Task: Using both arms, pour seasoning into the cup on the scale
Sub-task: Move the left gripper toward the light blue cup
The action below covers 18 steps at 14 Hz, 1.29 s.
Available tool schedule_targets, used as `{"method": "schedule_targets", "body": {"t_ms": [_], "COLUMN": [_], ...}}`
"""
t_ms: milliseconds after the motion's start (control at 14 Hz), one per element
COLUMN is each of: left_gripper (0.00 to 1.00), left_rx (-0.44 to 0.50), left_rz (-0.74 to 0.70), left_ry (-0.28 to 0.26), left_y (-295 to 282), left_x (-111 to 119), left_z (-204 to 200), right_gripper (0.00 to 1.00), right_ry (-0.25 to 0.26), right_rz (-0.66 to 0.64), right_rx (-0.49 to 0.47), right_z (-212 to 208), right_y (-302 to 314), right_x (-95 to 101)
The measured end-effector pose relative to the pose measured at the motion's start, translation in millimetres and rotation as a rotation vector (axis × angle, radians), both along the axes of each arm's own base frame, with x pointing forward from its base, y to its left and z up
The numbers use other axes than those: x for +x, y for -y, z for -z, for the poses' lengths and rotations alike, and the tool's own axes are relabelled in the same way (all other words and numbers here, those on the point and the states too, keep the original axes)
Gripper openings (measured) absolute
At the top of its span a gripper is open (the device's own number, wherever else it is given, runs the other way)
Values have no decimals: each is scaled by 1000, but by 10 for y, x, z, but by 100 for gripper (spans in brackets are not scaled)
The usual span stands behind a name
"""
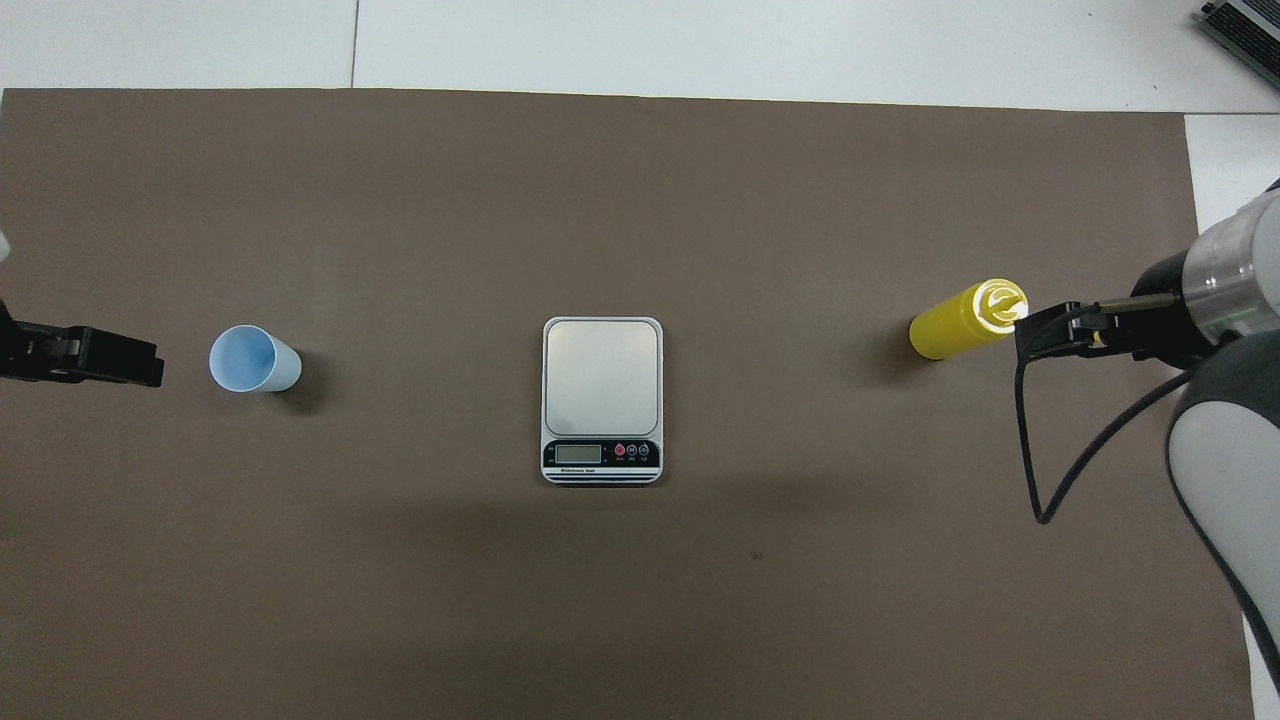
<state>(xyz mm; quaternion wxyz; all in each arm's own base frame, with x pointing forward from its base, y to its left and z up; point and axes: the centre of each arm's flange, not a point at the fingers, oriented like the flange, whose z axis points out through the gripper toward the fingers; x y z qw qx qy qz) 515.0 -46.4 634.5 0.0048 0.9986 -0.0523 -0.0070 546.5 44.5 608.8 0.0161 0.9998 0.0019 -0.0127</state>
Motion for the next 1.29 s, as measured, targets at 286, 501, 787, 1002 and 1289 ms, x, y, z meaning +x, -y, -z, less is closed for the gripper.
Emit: {"method": "schedule_targets", "body": {"t_ms": [286,501,787,1002,1289], "left_gripper": [100,100,100,100,100], "left_rx": [0,0,-1,-3,-4], "left_rz": [3,3,4,-1,-38], "left_ry": [1,1,6,29,58], "left_y": [0,0,1,-22,-234], "left_x": [0,0,6,33,105], "left_z": [-1,-1,-6,-22,81], "right_gripper": [100,100,100,100,100], "right_ry": [0,0,0,0,0], "right_rz": [0,0,0,0,0], "right_rx": [0,0,0,0,0], "right_z": [0,0,0,0,0], "right_y": [0,0,0,0,0], "right_x": [0,0,0,0,0]}}
